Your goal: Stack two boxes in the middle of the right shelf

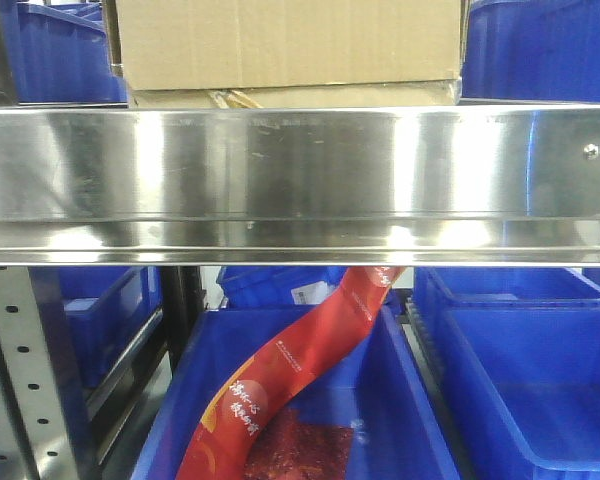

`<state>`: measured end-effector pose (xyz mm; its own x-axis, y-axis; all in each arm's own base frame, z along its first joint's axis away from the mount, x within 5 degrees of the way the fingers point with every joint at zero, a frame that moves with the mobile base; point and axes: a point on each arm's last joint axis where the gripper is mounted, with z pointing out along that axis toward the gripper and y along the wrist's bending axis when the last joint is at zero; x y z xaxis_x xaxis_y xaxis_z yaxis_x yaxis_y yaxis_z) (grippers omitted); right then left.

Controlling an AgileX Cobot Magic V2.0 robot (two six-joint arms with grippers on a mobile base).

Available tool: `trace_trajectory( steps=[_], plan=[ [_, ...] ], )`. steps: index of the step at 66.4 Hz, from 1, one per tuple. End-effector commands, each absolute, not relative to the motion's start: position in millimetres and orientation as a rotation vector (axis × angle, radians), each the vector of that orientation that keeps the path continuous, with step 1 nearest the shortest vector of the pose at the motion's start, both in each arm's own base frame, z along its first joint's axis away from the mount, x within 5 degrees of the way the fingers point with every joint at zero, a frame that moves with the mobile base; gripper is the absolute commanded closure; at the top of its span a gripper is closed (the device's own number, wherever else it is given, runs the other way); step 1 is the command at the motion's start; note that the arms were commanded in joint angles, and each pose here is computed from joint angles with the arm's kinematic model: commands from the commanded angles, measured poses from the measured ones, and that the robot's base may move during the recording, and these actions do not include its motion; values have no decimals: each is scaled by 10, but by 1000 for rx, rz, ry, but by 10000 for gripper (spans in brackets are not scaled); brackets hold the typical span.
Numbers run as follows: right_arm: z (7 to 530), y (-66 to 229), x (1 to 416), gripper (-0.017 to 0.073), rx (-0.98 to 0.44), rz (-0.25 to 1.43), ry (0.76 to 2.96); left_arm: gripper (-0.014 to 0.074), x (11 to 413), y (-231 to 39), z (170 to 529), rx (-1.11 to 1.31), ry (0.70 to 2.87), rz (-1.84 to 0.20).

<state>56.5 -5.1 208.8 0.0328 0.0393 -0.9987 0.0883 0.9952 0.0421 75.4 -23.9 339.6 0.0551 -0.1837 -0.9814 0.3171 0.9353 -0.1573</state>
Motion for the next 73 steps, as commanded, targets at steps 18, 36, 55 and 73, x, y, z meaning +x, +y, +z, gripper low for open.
trace_trajectory(
  steps=[18,36,55,73],
  plan=[
    [2092,-54,561,728,103,-46,1524,685,741,-234,3411,103,1449,-388],
    [2092,-54,561,728,103,-46,1524,685,611,-130,3133,80,1444,-257],
    [2092,-54,561,728,103,-46,1524,685,503,-22,2596,3,1487,-69],
    [2092,-54,561,728,103,-46,1524,685,560,-19,2144,1,1471,-55]
  ],
)
